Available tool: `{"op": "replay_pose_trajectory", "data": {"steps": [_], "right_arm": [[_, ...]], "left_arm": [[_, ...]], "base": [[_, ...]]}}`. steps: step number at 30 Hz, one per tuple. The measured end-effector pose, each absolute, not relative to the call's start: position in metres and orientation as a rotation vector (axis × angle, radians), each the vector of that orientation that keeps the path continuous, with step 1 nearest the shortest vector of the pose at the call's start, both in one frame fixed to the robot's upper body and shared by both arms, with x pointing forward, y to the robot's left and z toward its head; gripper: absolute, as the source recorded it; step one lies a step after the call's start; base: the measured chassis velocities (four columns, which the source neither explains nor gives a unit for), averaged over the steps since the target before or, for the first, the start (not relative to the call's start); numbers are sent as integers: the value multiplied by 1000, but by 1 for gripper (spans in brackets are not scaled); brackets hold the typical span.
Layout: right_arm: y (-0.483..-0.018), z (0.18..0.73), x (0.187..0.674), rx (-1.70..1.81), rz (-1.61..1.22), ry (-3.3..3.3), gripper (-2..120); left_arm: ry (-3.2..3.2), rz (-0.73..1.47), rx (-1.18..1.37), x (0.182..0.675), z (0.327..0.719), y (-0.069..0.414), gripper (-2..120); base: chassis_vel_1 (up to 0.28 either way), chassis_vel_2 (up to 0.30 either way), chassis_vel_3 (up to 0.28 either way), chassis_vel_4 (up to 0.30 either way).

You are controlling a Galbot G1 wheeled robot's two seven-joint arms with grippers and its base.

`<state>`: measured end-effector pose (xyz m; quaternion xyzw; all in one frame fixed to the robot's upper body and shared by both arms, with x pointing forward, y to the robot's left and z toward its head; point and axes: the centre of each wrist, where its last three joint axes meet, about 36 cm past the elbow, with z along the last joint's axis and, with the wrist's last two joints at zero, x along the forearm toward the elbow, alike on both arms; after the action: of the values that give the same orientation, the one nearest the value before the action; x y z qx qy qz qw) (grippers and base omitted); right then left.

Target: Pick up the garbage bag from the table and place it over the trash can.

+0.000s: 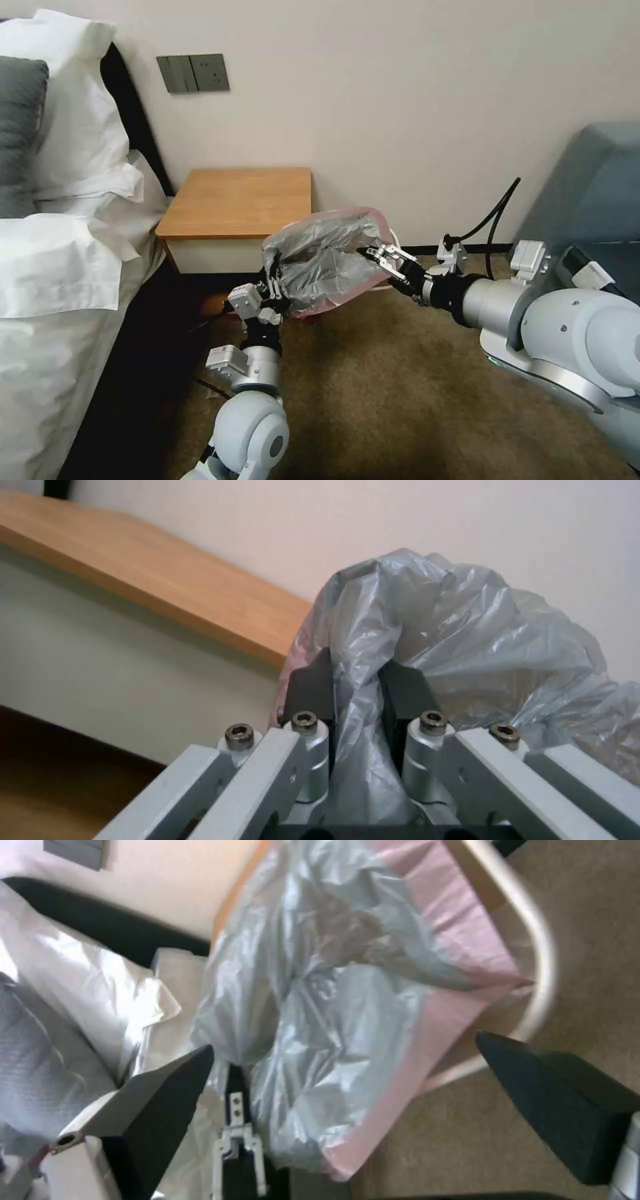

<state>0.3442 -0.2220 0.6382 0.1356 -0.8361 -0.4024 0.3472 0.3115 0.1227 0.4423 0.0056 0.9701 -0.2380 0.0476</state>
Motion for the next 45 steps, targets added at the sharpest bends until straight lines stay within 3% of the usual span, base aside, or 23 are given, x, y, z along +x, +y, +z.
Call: {"op": "replay_pose_trajectory", "data": {"steps": [45], "right_arm": [[-215, 626, 364, 339, -1108, -2162, 96]], "left_arm": [[2887, -697, 80, 306, 456, 122, 11]], "base": [[0, 0, 0, 0]]}}
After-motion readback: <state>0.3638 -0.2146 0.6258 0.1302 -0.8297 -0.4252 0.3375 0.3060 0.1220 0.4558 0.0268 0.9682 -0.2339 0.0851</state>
